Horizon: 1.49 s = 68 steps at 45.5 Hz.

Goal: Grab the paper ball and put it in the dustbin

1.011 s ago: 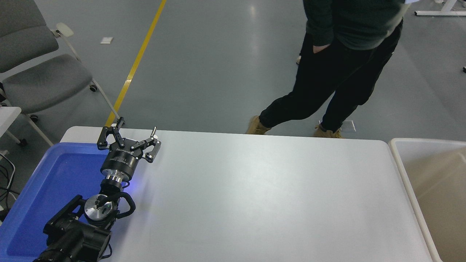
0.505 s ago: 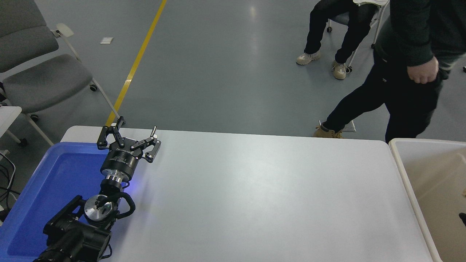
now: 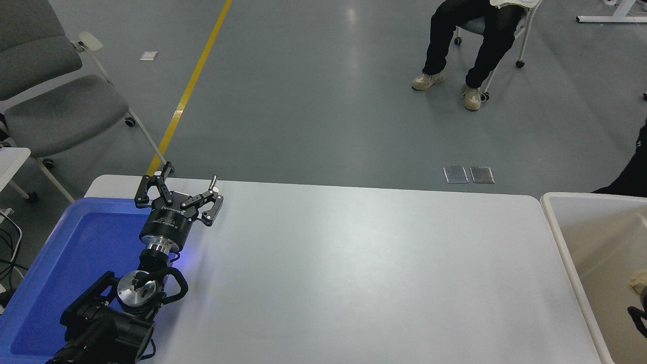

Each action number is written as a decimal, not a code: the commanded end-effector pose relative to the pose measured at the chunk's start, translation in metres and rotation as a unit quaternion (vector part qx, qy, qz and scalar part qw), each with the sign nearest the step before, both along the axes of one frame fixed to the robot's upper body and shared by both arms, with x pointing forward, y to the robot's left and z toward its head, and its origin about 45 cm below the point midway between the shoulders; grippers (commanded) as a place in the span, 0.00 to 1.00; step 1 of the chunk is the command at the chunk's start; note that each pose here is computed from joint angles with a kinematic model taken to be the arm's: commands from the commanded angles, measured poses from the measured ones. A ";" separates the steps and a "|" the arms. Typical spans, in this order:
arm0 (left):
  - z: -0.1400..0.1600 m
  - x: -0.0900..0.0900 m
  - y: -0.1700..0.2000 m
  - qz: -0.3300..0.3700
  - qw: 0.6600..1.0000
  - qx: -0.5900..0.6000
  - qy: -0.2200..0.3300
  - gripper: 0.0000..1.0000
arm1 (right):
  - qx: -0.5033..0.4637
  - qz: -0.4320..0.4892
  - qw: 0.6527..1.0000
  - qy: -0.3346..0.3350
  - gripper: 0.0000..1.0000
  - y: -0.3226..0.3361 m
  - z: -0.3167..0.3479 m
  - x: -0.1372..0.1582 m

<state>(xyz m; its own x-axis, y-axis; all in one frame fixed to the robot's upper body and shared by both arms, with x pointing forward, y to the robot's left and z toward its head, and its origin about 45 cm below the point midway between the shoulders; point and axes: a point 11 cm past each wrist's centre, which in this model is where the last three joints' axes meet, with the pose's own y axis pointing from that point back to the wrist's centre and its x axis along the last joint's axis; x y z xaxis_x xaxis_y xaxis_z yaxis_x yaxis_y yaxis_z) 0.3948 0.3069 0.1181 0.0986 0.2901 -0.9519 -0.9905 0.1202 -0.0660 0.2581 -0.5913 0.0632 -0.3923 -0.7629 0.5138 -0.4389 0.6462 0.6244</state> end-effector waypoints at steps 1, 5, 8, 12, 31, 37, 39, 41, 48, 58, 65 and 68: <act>0.000 0.000 0.000 0.000 1.000 0.000 0.000 0.99 | 0.001 0.018 1.000 -0.012 1.00 0.003 0.011 0.019; 0.000 0.000 0.000 0.000 1.000 0.000 0.000 0.99 | 0.007 0.041 0.999 -0.011 1.00 0.013 0.011 0.031; 0.000 0.000 0.000 0.000 1.000 0.000 0.000 0.99 | 0.002 0.064 0.998 -0.022 1.00 0.018 0.025 0.052; 0.000 0.000 0.000 0.000 1.000 0.000 0.000 0.99 | -0.017 0.098 0.994 -0.032 1.00 0.019 0.052 0.081; 0.000 0.000 0.000 0.000 1.000 0.000 0.000 0.99 | -0.036 0.261 0.958 -0.116 1.00 0.092 0.182 0.202; 0.000 0.000 0.000 0.000 1.000 0.000 0.000 0.99 | 0.030 0.299 0.938 -0.171 1.00 0.149 0.200 0.227; 0.000 0.000 0.000 0.000 1.000 0.000 0.000 0.99 | 0.062 0.299 0.932 -0.196 1.00 0.164 0.205 0.233; 0.000 0.000 0.000 0.000 1.000 0.000 0.000 0.99 | 0.100 0.298 0.922 -0.224 1.00 0.183 0.210 0.239; 0.000 0.000 0.000 0.000 1.000 0.000 0.000 0.99 | 0.219 0.269 0.893 -0.288 1.00 0.230 0.194 0.245; 0.000 0.000 0.000 0.000 1.000 0.000 0.000 0.99 | 0.335 0.211 0.858 -0.325 1.00 0.263 0.165 0.240; 0.000 0.000 0.000 0.000 1.000 0.000 0.000 0.99 | 0.416 0.174 0.831 -0.327 1.00 0.283 0.134 0.227; 0.000 0.000 0.000 -0.001 1.000 0.000 0.000 0.99 | 0.430 0.171 0.826 -0.322 1.00 0.290 0.124 0.222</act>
